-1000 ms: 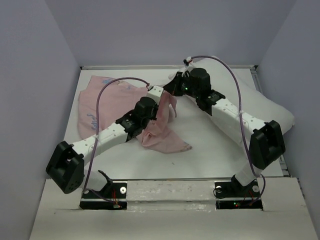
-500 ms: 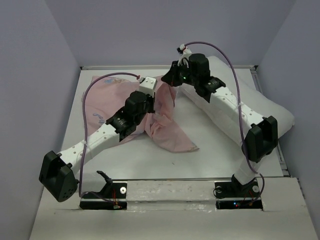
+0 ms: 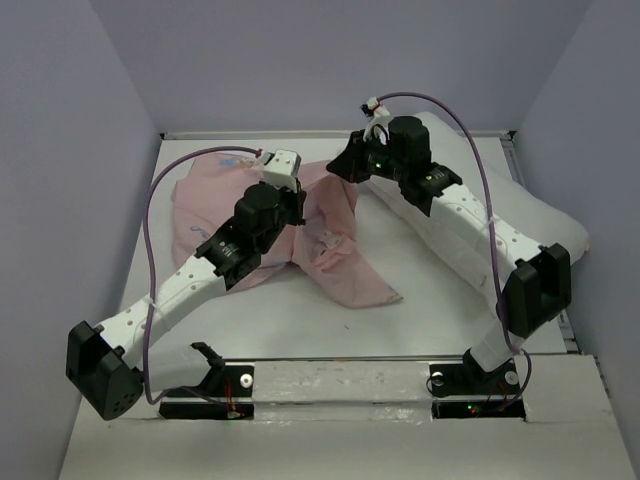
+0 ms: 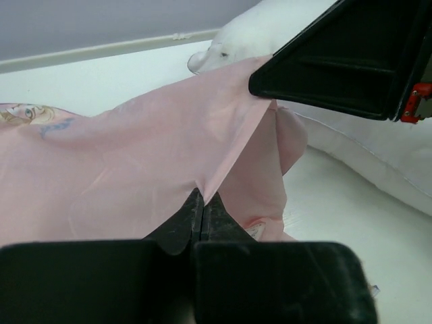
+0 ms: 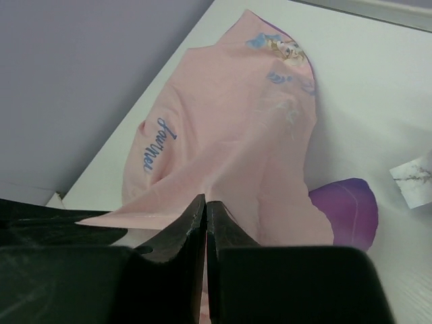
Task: Put the pillow into the pillowcase
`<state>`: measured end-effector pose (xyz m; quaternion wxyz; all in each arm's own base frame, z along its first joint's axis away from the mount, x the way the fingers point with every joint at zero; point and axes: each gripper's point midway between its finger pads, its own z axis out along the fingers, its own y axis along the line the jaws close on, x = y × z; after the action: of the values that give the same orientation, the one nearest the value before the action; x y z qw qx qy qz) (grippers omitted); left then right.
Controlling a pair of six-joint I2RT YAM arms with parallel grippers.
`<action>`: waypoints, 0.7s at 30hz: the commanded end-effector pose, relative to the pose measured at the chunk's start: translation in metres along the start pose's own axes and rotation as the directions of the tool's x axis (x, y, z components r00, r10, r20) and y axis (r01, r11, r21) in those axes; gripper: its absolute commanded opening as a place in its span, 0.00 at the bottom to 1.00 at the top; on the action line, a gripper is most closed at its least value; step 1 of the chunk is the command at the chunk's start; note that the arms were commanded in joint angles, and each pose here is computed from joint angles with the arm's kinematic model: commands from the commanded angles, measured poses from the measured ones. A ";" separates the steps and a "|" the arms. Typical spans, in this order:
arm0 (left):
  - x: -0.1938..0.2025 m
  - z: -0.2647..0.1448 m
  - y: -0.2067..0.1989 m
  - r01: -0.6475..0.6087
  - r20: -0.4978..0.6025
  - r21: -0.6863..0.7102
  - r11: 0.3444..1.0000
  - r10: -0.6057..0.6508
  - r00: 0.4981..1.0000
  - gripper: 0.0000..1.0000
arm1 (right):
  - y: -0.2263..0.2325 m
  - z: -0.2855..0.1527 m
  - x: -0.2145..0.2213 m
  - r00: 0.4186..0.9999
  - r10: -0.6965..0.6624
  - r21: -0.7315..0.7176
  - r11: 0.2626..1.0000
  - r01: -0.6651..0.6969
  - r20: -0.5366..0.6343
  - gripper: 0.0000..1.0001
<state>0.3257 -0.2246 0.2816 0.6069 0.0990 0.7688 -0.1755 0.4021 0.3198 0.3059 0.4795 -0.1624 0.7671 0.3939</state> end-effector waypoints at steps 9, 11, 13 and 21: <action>-0.017 0.029 -0.012 0.059 0.000 0.099 0.993 -0.059 0.998 0.00 | -0.055 -0.062 -0.028 0.995 -0.099 0.073 0.993 0.097 0.023 0.90; -0.015 0.033 -0.015 0.058 -0.007 0.113 0.992 -0.057 0.998 0.00 | -0.062 -0.078 -0.039 0.993 -0.111 0.087 0.990 0.108 0.038 0.92; -0.016 0.036 -0.016 0.055 -0.007 0.121 0.991 -0.055 0.998 0.00 | -0.080 -0.088 -0.050 0.993 -0.110 0.139 0.985 0.102 0.050 0.94; -0.009 0.041 -0.015 0.067 -0.016 0.148 0.987 -0.066 0.998 0.00 | -0.256 -0.061 -0.030 0.953 -0.132 0.608 0.744 0.277 -0.273 1.00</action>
<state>0.3533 -0.2453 0.2506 0.5547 0.1211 0.7938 -0.2180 0.5081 0.1415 0.3129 0.5495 -0.1004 0.8129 0.1647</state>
